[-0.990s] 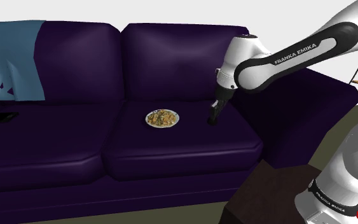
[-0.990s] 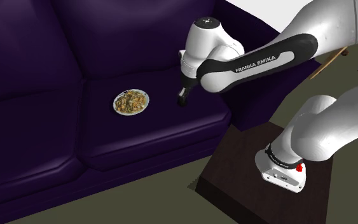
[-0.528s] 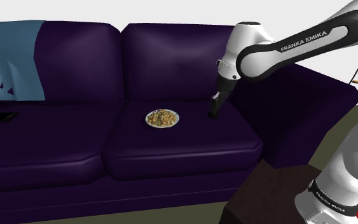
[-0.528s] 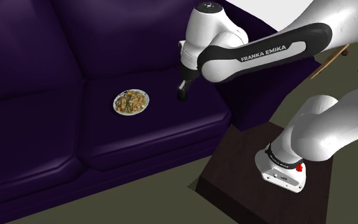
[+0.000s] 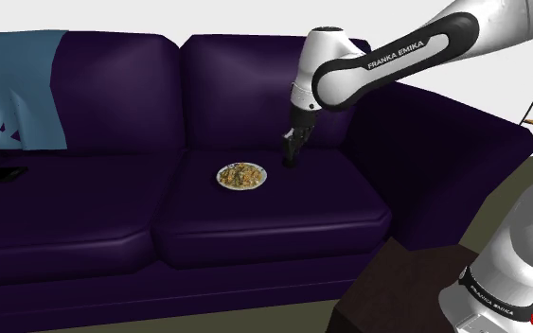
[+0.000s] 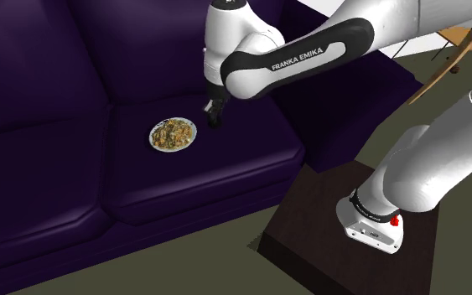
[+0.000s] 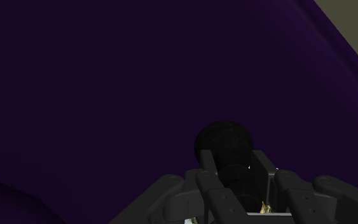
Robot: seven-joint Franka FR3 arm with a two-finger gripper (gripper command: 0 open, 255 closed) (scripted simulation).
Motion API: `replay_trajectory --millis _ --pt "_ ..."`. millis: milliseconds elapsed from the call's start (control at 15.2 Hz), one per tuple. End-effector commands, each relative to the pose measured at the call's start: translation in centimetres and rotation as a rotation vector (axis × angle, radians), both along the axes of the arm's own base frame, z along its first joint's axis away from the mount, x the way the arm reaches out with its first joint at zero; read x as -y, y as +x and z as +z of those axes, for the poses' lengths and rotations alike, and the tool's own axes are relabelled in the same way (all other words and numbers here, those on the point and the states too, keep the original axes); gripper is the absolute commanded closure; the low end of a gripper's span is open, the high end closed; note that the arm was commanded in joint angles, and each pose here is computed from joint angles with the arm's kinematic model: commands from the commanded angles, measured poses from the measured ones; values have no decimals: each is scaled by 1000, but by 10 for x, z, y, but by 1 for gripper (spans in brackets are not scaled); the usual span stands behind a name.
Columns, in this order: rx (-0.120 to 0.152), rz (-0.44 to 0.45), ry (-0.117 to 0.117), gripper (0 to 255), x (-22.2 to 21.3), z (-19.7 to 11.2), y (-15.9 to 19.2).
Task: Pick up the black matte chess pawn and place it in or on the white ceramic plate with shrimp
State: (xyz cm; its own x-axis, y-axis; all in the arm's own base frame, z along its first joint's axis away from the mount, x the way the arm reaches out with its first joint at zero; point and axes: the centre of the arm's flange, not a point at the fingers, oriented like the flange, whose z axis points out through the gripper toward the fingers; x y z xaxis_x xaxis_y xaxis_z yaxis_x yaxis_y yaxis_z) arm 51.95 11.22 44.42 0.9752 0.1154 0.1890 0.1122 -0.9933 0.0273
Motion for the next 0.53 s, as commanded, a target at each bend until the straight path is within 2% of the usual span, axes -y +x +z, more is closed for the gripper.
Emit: replay_trajectory --millis 0,462 --pt "0 -1 0 255 -8 -1 26" --pt "0 -1 0 255 -43 0 111"
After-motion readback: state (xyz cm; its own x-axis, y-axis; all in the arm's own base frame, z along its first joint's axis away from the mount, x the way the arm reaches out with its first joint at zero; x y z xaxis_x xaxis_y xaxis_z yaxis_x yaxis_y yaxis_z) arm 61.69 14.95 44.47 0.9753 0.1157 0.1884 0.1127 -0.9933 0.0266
